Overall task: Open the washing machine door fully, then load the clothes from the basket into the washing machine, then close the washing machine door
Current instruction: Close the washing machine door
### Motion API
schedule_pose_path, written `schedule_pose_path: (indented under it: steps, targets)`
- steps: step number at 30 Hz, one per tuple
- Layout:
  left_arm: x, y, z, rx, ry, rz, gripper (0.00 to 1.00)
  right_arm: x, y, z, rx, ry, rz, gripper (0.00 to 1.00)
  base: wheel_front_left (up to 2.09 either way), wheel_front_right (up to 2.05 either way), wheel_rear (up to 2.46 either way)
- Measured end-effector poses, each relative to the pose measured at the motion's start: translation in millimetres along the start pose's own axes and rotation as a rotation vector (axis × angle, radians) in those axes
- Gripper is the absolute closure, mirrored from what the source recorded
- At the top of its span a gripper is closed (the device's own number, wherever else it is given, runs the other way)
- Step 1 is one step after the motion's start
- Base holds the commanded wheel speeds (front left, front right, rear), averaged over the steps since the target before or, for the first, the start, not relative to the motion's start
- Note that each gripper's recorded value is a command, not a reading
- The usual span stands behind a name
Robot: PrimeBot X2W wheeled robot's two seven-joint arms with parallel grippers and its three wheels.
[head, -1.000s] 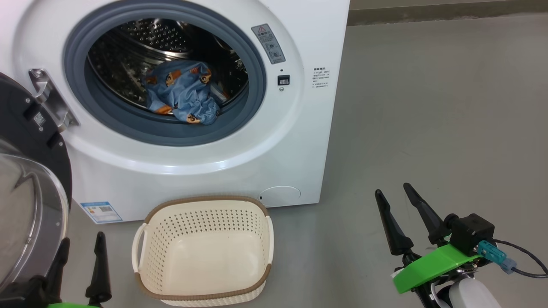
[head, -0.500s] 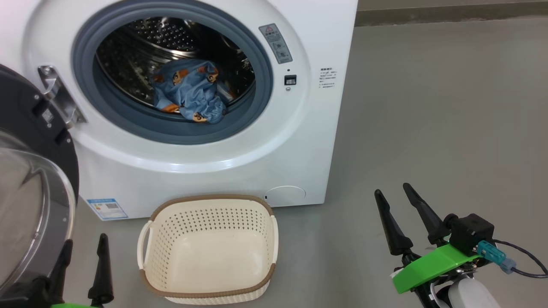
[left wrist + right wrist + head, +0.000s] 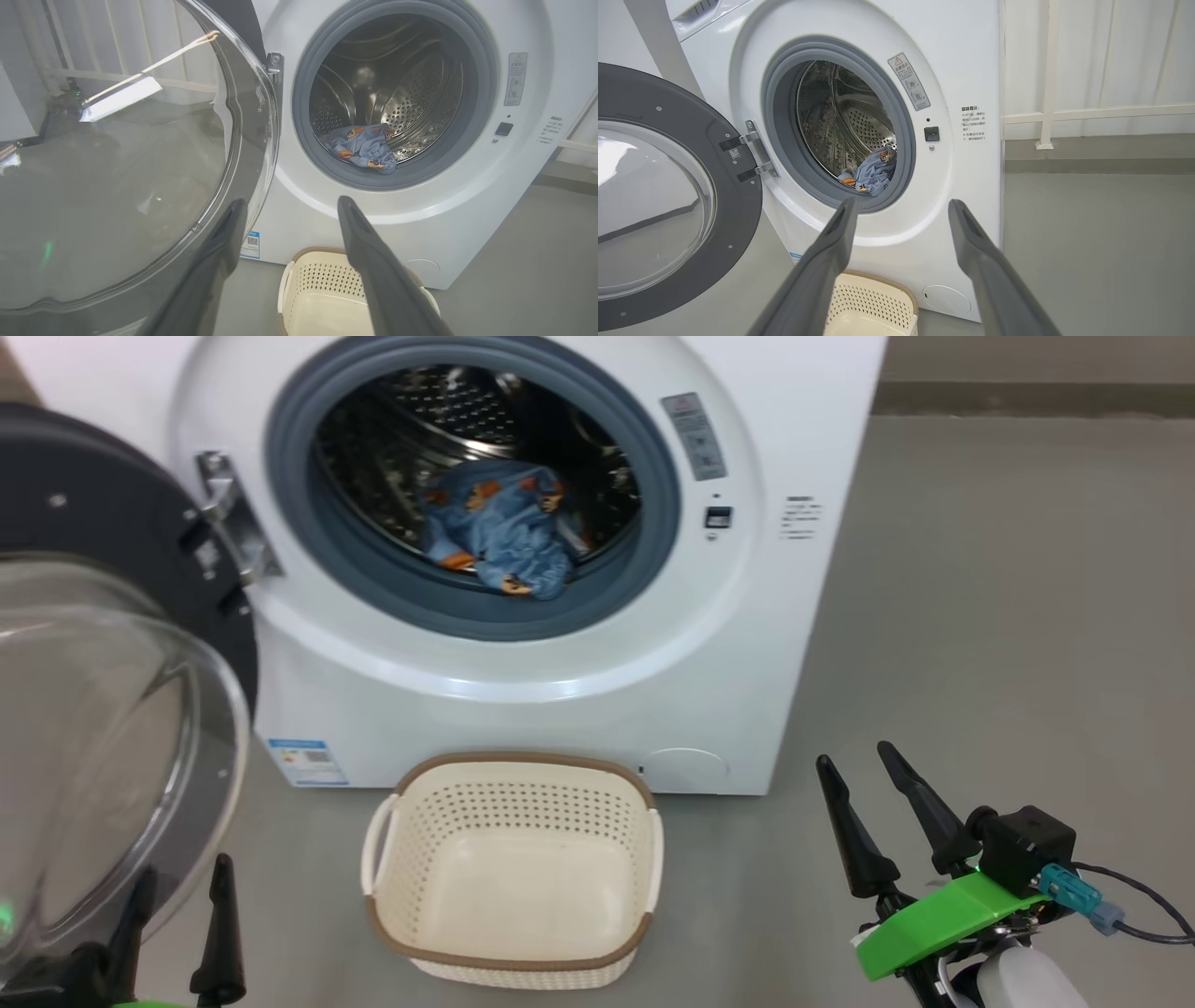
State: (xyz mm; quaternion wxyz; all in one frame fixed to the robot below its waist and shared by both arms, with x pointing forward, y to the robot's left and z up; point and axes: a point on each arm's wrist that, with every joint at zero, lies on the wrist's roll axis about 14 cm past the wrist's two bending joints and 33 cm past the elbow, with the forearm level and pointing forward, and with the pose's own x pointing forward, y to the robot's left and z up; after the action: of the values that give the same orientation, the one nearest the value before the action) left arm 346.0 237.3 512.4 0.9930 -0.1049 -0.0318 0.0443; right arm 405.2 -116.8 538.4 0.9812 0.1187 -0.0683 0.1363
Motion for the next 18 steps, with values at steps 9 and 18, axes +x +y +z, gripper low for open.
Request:
schedule_pose_path:
  steps: [9, 18]
  targets:
    - [-24, 34, 11, 0.010, -0.032, 0.116, 0.00, 17, 33, -9, 0.013, 0.022, 0.103, 0.00, 0.00, 0.00, 0.00]
    - [-52, 64, 20, 0.016, -0.055, 0.228, 0.00, 30, 71, -19, 0.039, 0.047, 0.208, 0.00, 0.00, 0.00, 0.00]
